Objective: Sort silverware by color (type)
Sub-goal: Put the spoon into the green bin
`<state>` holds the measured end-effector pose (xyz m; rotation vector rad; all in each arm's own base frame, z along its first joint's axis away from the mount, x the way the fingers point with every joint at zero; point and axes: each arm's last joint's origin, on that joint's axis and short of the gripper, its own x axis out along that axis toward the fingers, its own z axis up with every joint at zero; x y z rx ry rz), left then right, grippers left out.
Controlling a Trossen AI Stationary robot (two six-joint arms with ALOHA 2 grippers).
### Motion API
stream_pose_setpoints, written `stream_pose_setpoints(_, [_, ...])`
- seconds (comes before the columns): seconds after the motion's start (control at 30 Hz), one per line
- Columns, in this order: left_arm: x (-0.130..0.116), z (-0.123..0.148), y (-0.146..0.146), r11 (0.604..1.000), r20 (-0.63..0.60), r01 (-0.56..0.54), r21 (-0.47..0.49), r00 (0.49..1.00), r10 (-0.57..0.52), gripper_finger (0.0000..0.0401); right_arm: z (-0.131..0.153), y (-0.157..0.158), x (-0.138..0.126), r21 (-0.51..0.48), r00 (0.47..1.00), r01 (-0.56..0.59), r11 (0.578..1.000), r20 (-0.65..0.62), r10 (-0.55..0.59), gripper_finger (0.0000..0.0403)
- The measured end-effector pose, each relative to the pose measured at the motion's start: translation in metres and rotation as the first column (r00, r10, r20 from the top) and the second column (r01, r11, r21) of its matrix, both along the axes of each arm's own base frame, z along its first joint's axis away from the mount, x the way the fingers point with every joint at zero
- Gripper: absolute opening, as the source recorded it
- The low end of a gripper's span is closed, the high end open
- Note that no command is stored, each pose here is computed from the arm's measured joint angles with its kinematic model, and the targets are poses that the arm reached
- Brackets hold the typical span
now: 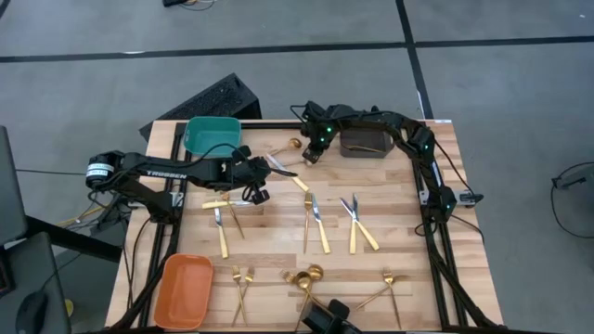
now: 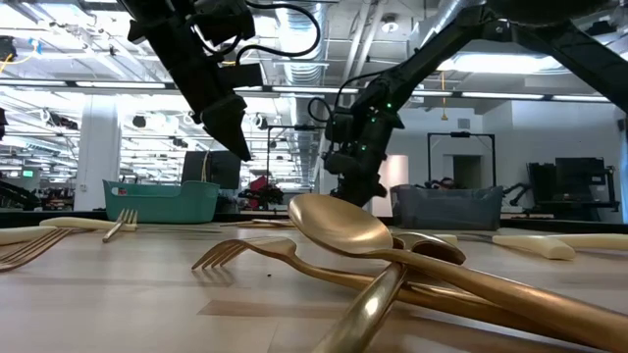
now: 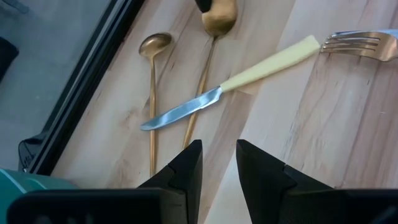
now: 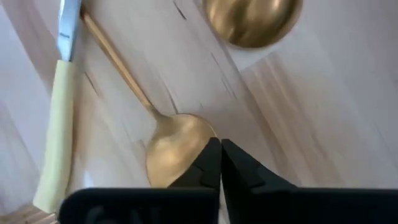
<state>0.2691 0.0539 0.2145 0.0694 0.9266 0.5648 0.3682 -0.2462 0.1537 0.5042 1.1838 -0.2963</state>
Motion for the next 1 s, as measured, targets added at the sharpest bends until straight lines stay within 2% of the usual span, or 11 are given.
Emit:
stream_pose_setpoints(0.23, [0.0, 0.0, 0.0, 1.0, -0.005, 0.0, -0.001, 1.0, 0.0, 0.0087, -0.001, 0.006, -0.007, 0.076, 0.997, -0.045, 0.996, -0.052, 0.049, 0.0181])
stream_pose_setpoints(0.33, [0.0, 0.0, 0.0, 1.0, -0.004, 0.002, 0.001, 1.0, -0.002, 0.0087, -0.002, 0.012, -0.007, 0.091, 0.995, -0.06, 0.994, -0.074, 0.067, 0.0201])
stream_pose_setpoints(0.5, [0.0, 0.0, 0.0, 1.0, -0.002, 0.003, 0.003, 1.0, -0.003, 0.0087, -0.003, 0.025, 0.0, 0.099, 0.989, -0.118, 0.988, -0.081, 0.126, 0.0163])
stream_pose_setpoints(0.77, [0.0, 0.0, 0.0, 1.0, -0.007, 0.01, 0.008, 1.0, -0.01, 0.0087, 0.002, 0.034, 0.003, 0.09, 0.98, -0.176, 0.98, -0.075, 0.182, 0.0027])
stream_pose_setpoints(0.87, [0.0, 0.001, 0.002, 0.999, -0.016, 0.03, 0.025, 0.999, -0.029, 0.0087, 0.01, 0.037, -0.001, 0.065, 0.974, -0.19, 0.98, -0.11, 0.197, 0.0024])
stream_pose_setpoints(1.0, [0.003, 0.003, 0.006, 0.996, 0.007, 0.074, 0.04, 0.997, -0.075, 0.0087, 0.043, 0.043, -0.005, -0.111, 0.975, -0.174, 0.978, -0.159, 0.156, 0.0025])
